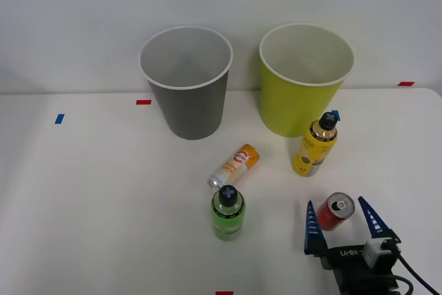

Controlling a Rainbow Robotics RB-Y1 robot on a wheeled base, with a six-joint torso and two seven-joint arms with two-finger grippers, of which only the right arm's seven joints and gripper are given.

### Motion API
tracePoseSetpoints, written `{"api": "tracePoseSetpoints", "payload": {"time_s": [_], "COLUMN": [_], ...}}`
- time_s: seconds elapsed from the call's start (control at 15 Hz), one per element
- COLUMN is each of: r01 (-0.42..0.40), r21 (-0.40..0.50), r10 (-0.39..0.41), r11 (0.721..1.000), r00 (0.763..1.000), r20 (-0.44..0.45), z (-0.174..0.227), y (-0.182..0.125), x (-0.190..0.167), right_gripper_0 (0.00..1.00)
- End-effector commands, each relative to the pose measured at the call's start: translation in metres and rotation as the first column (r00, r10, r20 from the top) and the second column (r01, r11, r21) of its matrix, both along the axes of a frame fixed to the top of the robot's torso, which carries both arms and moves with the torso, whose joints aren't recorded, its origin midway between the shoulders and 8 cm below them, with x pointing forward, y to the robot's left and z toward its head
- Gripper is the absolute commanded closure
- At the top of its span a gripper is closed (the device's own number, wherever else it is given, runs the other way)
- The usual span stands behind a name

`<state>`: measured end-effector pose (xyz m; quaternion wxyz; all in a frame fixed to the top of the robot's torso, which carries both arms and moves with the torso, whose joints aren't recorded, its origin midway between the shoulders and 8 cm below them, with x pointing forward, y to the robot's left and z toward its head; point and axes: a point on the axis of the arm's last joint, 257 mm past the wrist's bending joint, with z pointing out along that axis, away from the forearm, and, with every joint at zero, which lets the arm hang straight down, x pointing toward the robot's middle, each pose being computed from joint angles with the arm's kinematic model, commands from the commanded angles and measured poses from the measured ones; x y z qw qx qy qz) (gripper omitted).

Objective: Put cans in the gray bin, plastic bottles in the light green bin

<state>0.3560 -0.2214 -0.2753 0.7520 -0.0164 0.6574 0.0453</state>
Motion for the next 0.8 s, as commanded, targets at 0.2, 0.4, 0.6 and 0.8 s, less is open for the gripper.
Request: {"api": "tracePoseSetpoints", "payload": {"time_s": [0.2,0.4,0.6,0.8], "r01": [0.004,0.009,0.004,0.006], "r21": [0.015,0.013,0.004,-0.002], "r10": [-0.004,-0.009,-0.004,-0.006], "r11": [1.000,1.000,1.000,1.000], "r00": [1.000,1.000,1.000,1.000], "r20": [0.002,-0.004,-0.003,0.001], "z": [0.0043,0.0026,0.0022,0.0032], "y": [-0.0025,-0.0048,-0.0010,-0.0005], "x": [0.0123,0.0109,0.0104,0.0107], "right_gripper_0": [0.00,0.00,0.89,0.99]}}
